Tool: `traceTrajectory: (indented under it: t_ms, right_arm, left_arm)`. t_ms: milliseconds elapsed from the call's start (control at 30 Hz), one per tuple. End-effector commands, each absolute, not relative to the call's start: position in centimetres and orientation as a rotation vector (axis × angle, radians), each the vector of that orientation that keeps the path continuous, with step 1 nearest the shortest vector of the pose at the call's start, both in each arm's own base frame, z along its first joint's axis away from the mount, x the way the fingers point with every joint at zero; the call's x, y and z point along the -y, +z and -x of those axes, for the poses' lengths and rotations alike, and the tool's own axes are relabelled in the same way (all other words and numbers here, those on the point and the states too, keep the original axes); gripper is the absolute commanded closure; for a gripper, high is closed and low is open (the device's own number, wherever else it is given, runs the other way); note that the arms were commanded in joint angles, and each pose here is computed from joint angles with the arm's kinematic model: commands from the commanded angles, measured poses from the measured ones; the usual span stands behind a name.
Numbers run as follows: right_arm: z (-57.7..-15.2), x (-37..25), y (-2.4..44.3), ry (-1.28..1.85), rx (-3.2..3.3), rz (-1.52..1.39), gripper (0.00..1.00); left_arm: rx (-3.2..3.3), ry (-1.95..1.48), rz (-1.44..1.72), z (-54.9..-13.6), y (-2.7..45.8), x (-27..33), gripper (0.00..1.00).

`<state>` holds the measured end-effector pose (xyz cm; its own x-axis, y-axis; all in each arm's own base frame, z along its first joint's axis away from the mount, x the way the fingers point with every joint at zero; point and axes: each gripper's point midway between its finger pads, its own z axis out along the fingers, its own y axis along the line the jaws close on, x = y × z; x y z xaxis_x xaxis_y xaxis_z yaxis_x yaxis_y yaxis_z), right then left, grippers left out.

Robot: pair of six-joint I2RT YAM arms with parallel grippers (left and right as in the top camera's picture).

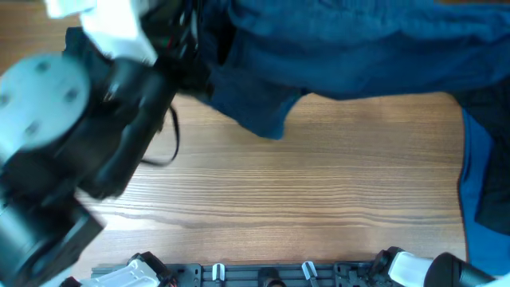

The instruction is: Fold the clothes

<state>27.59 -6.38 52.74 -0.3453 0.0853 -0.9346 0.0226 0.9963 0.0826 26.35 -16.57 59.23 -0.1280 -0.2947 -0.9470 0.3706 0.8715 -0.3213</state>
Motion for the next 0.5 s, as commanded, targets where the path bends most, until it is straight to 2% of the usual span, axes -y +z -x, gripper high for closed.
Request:
traceTrajectory:
  t_ms: [0,267,400,467]
  right_arm:
    - [-24.3,5.0,54.7,-0.003,-1.855,-0.055,0.96]
    - [-18.6,1.8,56.3,-0.044,-1.770,-0.028,0.96]
    - [-18.3,1.3,56.4,-0.021,-1.767,-0.028,0.96]
    - [-19.4,1.5,55.8,0.019,-1.796,-0.021,0.96]
  left_arm:
    - [-1.575,-0.620,-0.113,-23.3,60.6,16.4,0.96]
    - [-1.669,-0.756,-0.118,-19.7,58.8,17.0,0.96]
    - [-1.693,-0.776,-0.124,-19.4,58.3,17.6,0.96]
    - [-1.698,-0.707,-0.071,-20.7,57.9,17.4,0.96]
